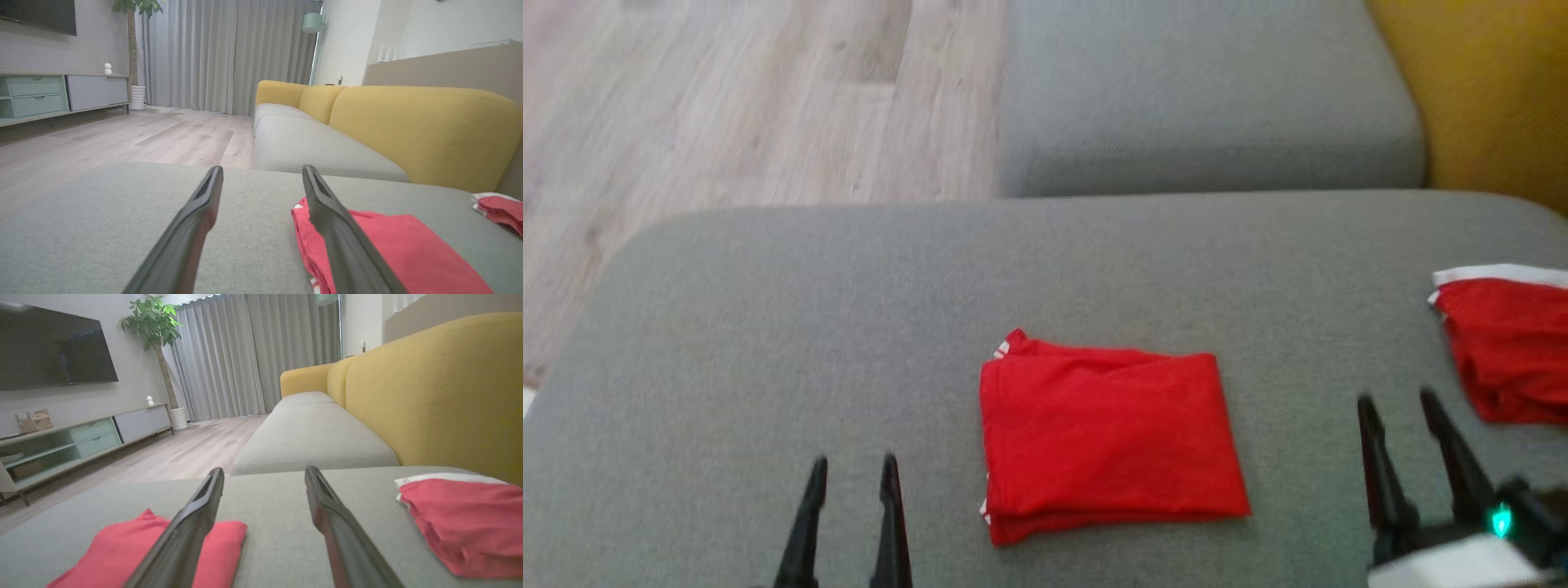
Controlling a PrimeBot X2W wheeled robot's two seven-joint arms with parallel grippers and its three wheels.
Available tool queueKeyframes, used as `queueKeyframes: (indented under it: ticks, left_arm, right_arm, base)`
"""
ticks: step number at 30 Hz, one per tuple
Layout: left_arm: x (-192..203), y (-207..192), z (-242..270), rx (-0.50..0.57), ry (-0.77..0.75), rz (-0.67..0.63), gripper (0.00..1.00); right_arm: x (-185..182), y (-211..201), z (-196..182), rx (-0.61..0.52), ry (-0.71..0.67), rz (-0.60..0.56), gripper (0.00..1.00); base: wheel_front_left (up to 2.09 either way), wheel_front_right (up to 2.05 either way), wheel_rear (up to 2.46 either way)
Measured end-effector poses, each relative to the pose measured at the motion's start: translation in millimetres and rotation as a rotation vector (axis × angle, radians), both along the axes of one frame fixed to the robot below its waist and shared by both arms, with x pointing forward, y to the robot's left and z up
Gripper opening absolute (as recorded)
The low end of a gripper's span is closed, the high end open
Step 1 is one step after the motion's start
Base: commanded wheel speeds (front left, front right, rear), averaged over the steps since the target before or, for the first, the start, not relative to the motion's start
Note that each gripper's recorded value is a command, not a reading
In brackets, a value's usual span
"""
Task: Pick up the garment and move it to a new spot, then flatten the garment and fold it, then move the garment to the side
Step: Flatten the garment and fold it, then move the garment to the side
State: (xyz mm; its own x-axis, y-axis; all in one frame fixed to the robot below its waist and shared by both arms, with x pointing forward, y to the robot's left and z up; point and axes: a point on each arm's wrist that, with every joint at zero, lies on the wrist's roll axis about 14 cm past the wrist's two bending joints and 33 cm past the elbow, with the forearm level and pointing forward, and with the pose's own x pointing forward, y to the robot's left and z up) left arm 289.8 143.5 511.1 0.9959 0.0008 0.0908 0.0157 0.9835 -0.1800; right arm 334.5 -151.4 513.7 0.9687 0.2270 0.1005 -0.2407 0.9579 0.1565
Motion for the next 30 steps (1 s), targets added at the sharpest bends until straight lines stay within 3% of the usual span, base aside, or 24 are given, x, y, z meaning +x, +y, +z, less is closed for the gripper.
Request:
queueKeyframes:
  ticks: [8,30]
  left_arm:
    - [-33,-5,-30,0.072,0.08,-0.043,1.0]
    - [-29,-5,-29,0.088,0.073,-0.063,1.0]
  right_arm:
    - [-55,-19,-34,-0.048,0.088,-0.068,1.0]
    - [-64,-21,-35,-0.048,0.082,-0.095,1.0]
  base:
    - [0.0,0.0,0.0]
    - [0.0,0.0,0.0]
